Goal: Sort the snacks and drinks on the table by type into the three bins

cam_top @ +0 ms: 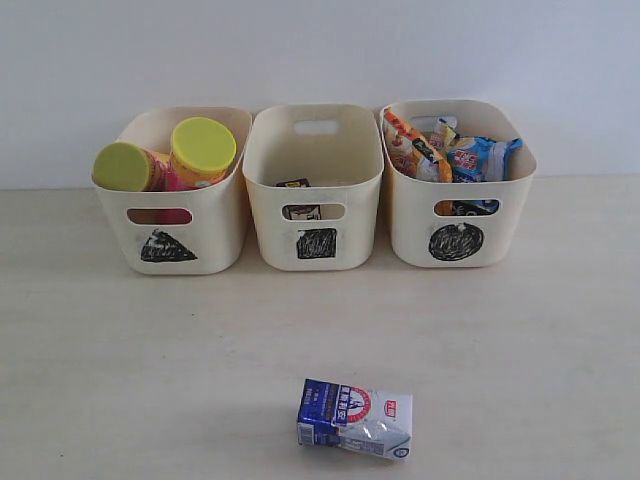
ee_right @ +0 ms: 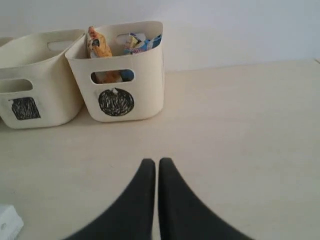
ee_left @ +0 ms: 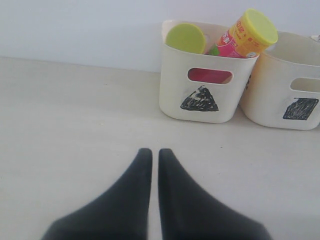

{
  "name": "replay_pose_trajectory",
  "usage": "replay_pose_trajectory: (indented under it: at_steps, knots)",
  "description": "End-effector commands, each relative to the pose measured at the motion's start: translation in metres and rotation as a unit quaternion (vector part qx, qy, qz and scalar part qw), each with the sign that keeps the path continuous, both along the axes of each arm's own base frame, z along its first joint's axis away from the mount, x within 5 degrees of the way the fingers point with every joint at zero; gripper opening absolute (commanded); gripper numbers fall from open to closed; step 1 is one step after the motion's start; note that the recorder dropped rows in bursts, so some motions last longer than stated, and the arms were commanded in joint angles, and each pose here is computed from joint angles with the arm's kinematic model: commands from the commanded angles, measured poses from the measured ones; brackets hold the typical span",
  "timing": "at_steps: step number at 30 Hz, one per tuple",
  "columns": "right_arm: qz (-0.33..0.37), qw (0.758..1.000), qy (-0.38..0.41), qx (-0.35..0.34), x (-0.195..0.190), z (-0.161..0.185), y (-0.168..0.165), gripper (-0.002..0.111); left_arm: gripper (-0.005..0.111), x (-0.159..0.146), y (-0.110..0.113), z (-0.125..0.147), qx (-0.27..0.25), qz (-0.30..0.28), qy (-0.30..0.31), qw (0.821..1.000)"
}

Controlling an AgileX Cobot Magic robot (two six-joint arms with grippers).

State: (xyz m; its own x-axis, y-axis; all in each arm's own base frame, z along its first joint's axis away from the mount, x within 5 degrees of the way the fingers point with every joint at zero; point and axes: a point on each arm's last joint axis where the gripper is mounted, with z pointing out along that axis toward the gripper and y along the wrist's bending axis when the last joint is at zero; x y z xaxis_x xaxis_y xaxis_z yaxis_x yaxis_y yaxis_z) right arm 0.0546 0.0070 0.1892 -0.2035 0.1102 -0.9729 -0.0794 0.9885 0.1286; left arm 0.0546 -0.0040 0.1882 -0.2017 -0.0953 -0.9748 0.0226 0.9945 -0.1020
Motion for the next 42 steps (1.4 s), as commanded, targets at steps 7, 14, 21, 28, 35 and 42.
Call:
replay_pose_trajectory:
  at_steps: [7, 14, 21, 28, 35, 42]
  knots:
    - [0.005, 0.999, 0.018, -0.040, -0.0011, -0.0054, -0.0006, 0.000, 0.004, 0.0000, -0.0001, -0.0011, 0.004, -0.002, 0.000, 1.000]
    - [0.002, 1.000, 0.020, -0.018, -0.0011, -0.0054, -0.0003, 0.000, 0.004, 0.0000, -0.0001, -0.0011, 0.004, -0.002, 0.000, 1.000]
    - [0.002, 1.000, 0.019, -0.019, -0.0010, -0.0052, -0.0003, 0.000, 0.004, 0.0000, -0.0001, -0.0011, 0.004, -0.002, 0.000, 1.000]
    - [0.002, 1.000, 0.018, -0.018, -0.0010, -0.0050, -0.0003, 0.000, 0.004, 0.0000, -0.0001, -0.0011, 0.004, -0.002, 0.000, 1.000]
    - [0.002, 1.000, 0.018, -0.018, -0.0010, -0.0050, -0.0003, 0.000, 0.004, 0.0000, -0.0001, -0.0011, 0.004, -0.002, 0.000, 1.000]
    - [0.002, 1.000, 0.018, -0.018, -0.0010, -0.0050, -0.0003, 0.000, 0.004, 0.0001, 0.0004, -0.0005, 0.015, -0.001, -0.003, 1.000]
